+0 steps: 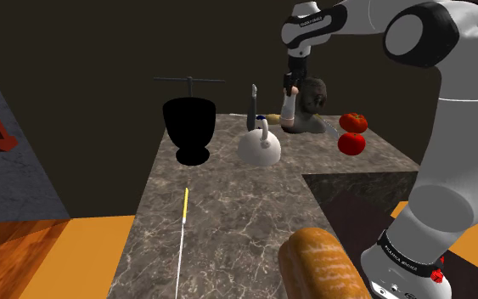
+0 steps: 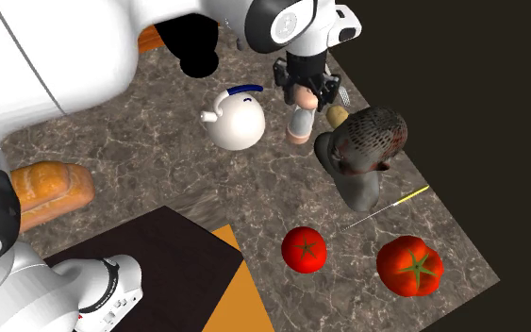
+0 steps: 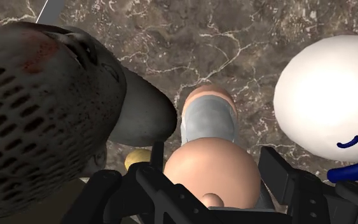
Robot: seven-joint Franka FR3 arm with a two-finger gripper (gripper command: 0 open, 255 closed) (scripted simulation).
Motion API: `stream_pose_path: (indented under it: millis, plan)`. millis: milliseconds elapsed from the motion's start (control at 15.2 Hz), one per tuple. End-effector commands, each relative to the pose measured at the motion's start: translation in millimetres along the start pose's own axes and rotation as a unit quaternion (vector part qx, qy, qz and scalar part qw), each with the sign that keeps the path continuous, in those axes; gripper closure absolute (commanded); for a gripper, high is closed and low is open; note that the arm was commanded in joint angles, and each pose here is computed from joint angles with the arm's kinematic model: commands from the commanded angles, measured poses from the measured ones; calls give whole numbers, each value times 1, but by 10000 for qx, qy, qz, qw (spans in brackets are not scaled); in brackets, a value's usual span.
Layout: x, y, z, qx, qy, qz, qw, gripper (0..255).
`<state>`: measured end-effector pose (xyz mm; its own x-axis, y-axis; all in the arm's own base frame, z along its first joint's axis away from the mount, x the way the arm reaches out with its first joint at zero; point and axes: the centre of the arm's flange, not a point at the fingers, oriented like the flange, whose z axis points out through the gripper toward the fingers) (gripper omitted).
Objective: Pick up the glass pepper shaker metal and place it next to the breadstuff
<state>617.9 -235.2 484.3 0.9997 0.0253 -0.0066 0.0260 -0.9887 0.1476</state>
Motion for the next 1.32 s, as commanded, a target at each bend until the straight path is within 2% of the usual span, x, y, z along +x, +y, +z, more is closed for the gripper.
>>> stream_pose_path:
  millis: [0, 1254]
  plan:
    - [1, 1, -10, -1, 0, 1, 10000, 255]
    - [1, 16, -110, -1, 0, 1, 10000, 255]
